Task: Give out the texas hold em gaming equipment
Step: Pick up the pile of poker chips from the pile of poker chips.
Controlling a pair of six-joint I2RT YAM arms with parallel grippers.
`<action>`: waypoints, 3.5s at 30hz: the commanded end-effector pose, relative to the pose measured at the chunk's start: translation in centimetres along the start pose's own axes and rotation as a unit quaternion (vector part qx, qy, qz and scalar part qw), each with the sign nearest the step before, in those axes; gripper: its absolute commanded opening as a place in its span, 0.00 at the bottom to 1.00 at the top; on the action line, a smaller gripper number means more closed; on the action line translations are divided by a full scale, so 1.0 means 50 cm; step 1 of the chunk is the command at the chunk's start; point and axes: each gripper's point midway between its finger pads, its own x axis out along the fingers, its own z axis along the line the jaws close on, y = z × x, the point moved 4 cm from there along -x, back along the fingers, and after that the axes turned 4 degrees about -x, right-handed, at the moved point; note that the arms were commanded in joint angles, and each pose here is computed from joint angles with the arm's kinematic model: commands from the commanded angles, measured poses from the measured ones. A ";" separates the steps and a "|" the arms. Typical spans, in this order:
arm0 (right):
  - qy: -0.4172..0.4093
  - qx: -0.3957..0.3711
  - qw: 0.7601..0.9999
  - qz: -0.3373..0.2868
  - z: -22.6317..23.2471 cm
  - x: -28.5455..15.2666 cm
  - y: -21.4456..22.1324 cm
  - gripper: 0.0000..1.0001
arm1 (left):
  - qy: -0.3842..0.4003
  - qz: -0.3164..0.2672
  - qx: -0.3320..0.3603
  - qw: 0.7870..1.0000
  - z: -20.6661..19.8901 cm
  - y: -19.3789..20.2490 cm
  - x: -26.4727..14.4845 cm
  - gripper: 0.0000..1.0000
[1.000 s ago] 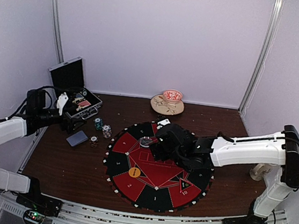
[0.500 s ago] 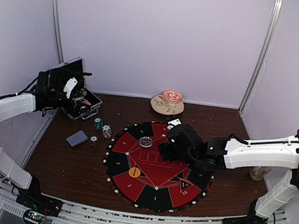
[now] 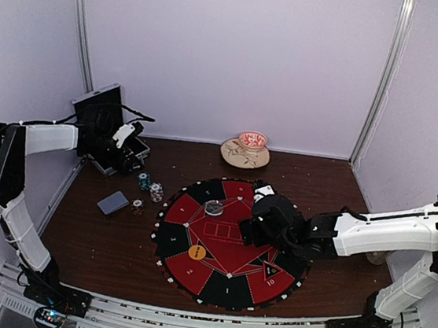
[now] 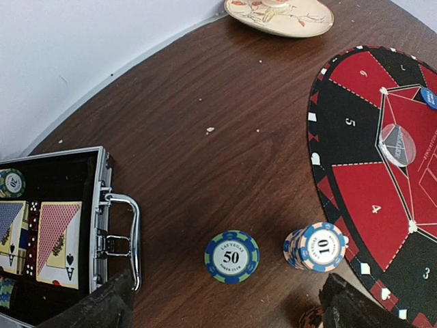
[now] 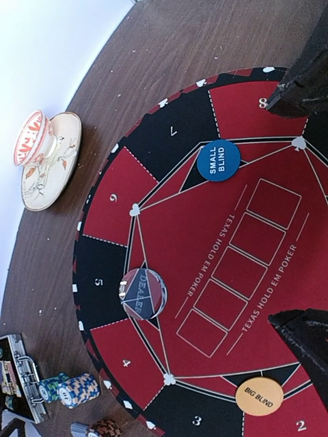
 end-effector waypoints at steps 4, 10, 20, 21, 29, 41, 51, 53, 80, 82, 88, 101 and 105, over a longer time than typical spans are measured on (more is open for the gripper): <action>0.009 0.010 1.000 -0.005 0.008 0.015 -0.011 0.99 | -0.001 0.014 -0.008 1.000 -0.004 0.006 0.020 0.94; 0.019 0.009 1.000 -0.007 0.000 0.014 -0.009 0.99 | 0.012 0.039 -0.003 0.999 -0.024 0.012 0.057 0.91; 0.016 0.011 1.000 -0.007 0.000 0.012 -0.007 0.98 | -0.029 0.072 -0.005 0.997 -0.015 0.021 0.096 0.91; 0.015 0.011 1.000 -0.008 0.001 0.012 -0.007 0.98 | -0.031 0.072 -0.007 0.997 -0.013 0.020 0.097 0.91; 0.015 0.012 1.000 -0.008 0.000 0.011 -0.008 0.98 | -0.043 0.068 -0.011 0.997 -0.003 0.012 0.101 0.87; 0.016 0.012 1.000 -0.007 0.001 0.013 -0.005 0.98 | -0.052 0.083 -0.019 0.995 0.006 0.027 0.116 0.81; 0.015 0.012 1.000 -0.006 0.001 0.014 -0.005 0.97 | -0.049 0.091 -0.019 0.995 0.008 0.036 0.128 0.77; 0.015 0.013 1.000 -0.006 0.001 0.014 -0.005 0.97 | -0.048 0.091 -0.018 0.995 0.008 0.037 0.129 0.76; 0.013 0.012 1.000 -0.004 0.003 0.015 -0.002 0.97 | -0.020 0.050 -0.006 0.999 -0.019 -0.005 0.086 0.77; 0.013 0.012 1.000 -0.005 0.003 0.014 -0.003 0.97 | -0.007 0.029 0.002 1.000 -0.035 -0.024 0.063 0.77; 0.012 0.012 1.000 -0.005 0.004 0.014 -0.003 0.97 | 0.037 0.009 0.046 0.998 -0.094 -0.030 0.026 0.77; 0.012 0.015 1.000 -0.006 0.002 0.011 -0.004 0.96 | 0.097 0.069 0.112 0.987 -0.178 0.023 0.050 0.77; 0.010 0.014 1.000 -0.005 0.003 0.012 -0.004 0.96 | 0.084 0.080 0.111 0.987 -0.173 0.029 0.064 0.79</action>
